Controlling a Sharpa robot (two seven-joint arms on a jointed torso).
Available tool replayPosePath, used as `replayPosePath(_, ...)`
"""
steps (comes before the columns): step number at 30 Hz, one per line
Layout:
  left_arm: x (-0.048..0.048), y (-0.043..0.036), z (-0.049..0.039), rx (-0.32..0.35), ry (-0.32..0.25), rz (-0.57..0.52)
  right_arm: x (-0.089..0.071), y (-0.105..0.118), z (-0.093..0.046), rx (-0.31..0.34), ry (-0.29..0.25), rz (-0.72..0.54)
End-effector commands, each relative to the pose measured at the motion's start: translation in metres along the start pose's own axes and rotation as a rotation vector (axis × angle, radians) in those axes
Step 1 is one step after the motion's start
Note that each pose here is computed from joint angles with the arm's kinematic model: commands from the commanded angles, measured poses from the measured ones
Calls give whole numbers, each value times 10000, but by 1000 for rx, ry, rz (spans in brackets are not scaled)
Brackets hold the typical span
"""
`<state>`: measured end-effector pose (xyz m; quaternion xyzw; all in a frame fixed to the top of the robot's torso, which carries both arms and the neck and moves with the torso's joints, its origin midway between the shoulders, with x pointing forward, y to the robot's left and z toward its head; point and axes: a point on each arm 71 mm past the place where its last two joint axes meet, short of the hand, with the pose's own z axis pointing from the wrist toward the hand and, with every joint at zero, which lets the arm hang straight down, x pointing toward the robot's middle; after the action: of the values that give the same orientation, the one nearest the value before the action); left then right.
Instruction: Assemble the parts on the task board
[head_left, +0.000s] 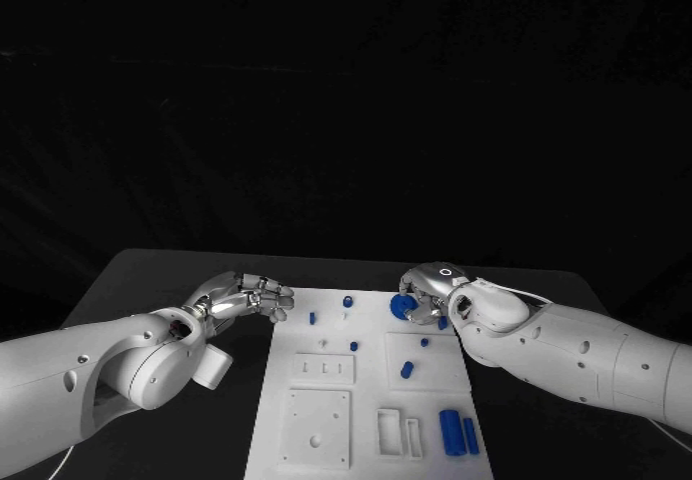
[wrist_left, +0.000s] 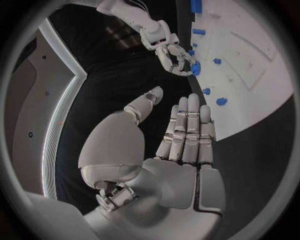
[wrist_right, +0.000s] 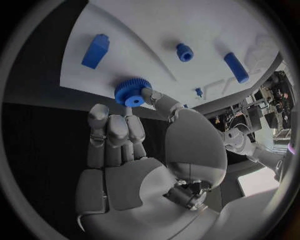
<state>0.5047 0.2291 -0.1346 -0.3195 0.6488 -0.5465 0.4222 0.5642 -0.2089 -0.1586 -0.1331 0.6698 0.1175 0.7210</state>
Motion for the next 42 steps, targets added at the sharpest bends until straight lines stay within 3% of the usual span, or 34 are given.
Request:
replayPosePath(1,12,-15,3,11,10,0,-98,91,-8,-20,-85,-55)
replayPosePath(7,11,-15,1,11,9,0,-190,314,-29,-77,-142,-77)
replayPosePath(16,15,-17,-2,12,9,-1,-239,696,15,-149,-187,-76)
replayPosePath(28,27,-20,2,12,12,-1,-174,1029,135,-196,-179,-74)
replayPosePath(42,48,-27,18,15,18,-1,2,1149,163,-212,-140,-77)
